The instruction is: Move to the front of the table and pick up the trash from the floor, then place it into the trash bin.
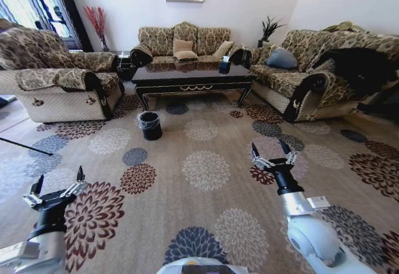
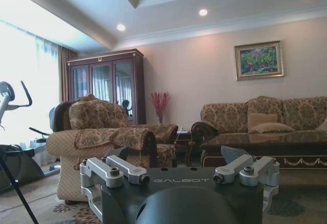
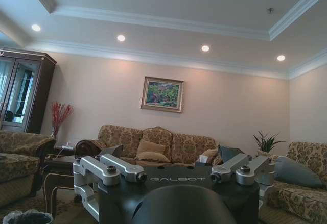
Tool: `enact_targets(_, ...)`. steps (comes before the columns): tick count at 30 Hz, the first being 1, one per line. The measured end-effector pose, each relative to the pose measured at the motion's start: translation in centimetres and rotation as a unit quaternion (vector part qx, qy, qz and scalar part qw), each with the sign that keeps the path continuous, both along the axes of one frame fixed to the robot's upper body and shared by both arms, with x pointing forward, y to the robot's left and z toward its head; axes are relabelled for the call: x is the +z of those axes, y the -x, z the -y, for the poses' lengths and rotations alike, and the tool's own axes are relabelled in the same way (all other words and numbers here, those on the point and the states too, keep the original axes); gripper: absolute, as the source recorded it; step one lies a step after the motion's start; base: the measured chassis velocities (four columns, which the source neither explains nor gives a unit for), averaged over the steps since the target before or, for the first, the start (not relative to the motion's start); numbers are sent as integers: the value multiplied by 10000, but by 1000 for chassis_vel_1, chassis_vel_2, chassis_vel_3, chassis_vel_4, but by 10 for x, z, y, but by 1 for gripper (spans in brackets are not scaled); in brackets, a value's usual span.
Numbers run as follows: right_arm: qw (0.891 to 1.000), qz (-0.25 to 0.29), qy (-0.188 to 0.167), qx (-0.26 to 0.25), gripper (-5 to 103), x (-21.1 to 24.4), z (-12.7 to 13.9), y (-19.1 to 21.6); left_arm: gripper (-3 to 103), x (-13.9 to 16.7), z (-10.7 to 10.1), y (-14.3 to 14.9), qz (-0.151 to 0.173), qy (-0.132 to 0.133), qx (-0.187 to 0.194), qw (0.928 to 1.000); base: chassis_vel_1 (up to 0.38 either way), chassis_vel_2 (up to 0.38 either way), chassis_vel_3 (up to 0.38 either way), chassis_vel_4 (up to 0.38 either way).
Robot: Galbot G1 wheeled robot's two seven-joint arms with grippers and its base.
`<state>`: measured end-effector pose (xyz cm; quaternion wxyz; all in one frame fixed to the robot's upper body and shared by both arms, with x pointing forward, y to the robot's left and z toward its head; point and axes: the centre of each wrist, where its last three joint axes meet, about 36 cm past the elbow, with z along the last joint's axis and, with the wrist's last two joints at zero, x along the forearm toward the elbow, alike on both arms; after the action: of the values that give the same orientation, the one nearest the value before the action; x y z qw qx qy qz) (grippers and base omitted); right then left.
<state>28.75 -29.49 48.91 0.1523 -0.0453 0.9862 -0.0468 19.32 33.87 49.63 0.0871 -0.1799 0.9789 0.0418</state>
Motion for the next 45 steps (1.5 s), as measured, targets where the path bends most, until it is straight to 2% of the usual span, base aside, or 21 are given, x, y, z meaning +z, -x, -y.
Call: enact_targets(45, 10000, 0, 0, 0, 100, 0, 0, 0, 100, 0, 0, 0, 0, 0, 0, 10000, 0, 0, 0, 0)
